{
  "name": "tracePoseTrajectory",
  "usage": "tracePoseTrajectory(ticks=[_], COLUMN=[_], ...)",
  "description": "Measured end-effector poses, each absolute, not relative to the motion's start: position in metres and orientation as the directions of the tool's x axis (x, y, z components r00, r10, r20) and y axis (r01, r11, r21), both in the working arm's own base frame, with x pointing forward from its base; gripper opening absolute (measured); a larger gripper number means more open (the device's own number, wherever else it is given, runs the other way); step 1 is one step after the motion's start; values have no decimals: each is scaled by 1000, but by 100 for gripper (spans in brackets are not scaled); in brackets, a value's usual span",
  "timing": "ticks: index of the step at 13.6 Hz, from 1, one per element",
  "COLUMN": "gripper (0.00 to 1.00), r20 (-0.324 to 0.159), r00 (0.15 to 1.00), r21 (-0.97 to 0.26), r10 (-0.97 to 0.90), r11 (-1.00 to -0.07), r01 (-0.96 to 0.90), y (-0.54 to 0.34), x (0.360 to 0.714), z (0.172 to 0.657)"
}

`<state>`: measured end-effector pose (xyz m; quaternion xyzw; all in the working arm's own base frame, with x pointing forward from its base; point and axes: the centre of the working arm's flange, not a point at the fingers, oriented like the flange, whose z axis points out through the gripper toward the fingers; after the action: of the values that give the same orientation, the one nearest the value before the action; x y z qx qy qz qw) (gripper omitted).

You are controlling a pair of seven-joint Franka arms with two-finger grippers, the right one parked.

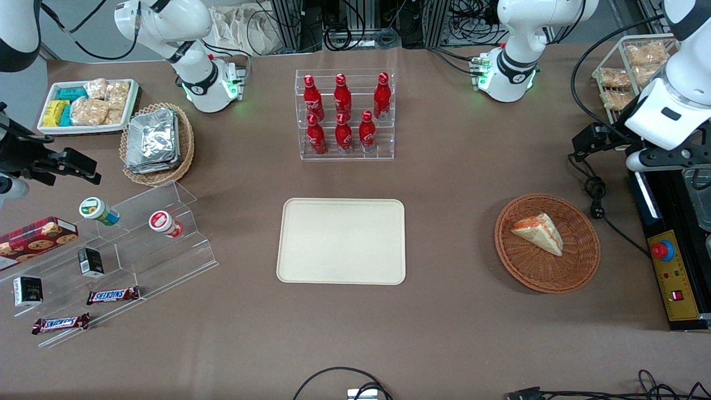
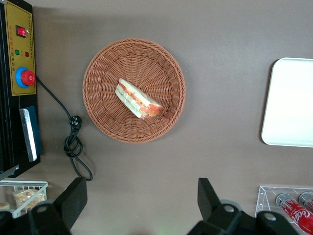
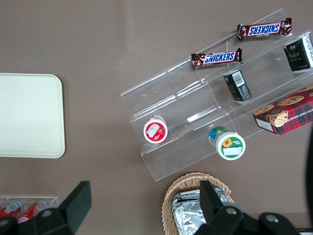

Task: Place sandwich from basket to tray
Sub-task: 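Move the open left gripper down over the sandwich in the wicker basket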

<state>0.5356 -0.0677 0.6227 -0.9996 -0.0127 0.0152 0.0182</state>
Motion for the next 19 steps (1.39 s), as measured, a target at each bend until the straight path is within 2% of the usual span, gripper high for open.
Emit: tracePoseTrajectory(ticks=[6,10,11,13,16,19], gripper=[100,100,100,100,100,100], r20=[-40,-81,-86,-66,-32,-38], r00=[998,972,948,883,732,644], r21=[-38,-54,-64,-73,-75,-121], r10=[53,219,306,465,681,764], r11=[-998,-975,-951,-884,-732,-643], r01=[51,215,302,461,677,756], y=[-68,-46,-41,-39,-38,-27], x=[538,546,547,553,562,573], z=[617,591,581,553,493,435])
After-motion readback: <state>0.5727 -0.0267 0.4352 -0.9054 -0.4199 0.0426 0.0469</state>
